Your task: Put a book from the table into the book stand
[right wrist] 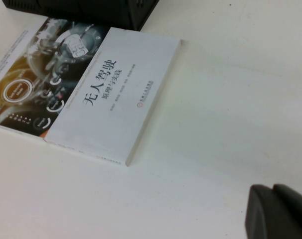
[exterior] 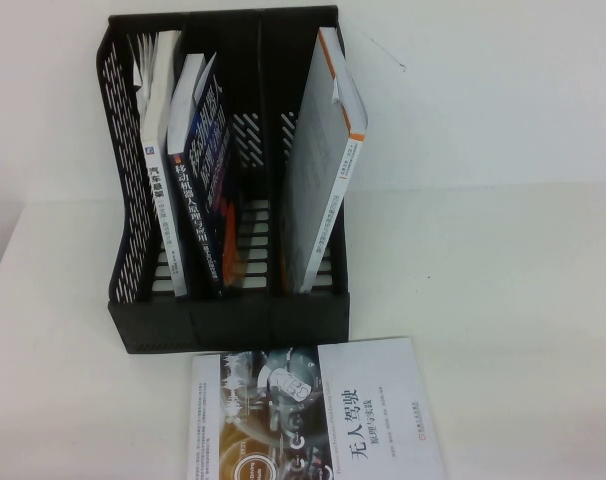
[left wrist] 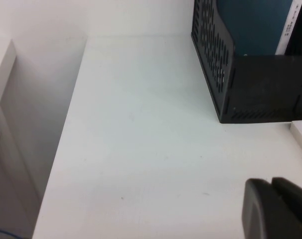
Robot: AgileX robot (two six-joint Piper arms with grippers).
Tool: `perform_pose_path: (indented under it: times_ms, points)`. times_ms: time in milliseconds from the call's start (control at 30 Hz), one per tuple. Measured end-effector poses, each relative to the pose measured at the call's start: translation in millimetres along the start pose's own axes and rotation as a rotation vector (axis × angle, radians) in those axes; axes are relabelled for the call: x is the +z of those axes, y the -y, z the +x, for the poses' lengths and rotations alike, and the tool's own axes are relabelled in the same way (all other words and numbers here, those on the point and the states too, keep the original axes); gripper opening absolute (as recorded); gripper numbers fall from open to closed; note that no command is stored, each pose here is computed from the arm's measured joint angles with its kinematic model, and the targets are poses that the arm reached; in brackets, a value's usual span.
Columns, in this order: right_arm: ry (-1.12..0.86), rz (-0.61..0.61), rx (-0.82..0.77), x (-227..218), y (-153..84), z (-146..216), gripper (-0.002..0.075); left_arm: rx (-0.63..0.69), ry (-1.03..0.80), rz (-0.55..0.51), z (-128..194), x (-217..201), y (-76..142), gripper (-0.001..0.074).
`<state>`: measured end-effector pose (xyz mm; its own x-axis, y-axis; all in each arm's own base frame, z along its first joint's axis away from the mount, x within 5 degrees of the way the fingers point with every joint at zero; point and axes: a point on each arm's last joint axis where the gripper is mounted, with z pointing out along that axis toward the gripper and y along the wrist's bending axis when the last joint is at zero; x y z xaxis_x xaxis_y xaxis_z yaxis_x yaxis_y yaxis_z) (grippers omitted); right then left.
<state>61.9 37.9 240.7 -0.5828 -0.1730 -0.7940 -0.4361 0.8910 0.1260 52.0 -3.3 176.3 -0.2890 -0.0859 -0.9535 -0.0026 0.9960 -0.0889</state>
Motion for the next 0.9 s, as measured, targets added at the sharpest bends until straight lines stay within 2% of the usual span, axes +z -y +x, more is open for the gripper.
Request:
perform_pose_path:
  times_ms: [900]
  points:
    - [0.000, 0.000, 0.000, 0.0, 0.0, 0.0, -0.0001, 0.028, -0.001, 0.046, 0.0, -0.2, 2.2, -0.0002]
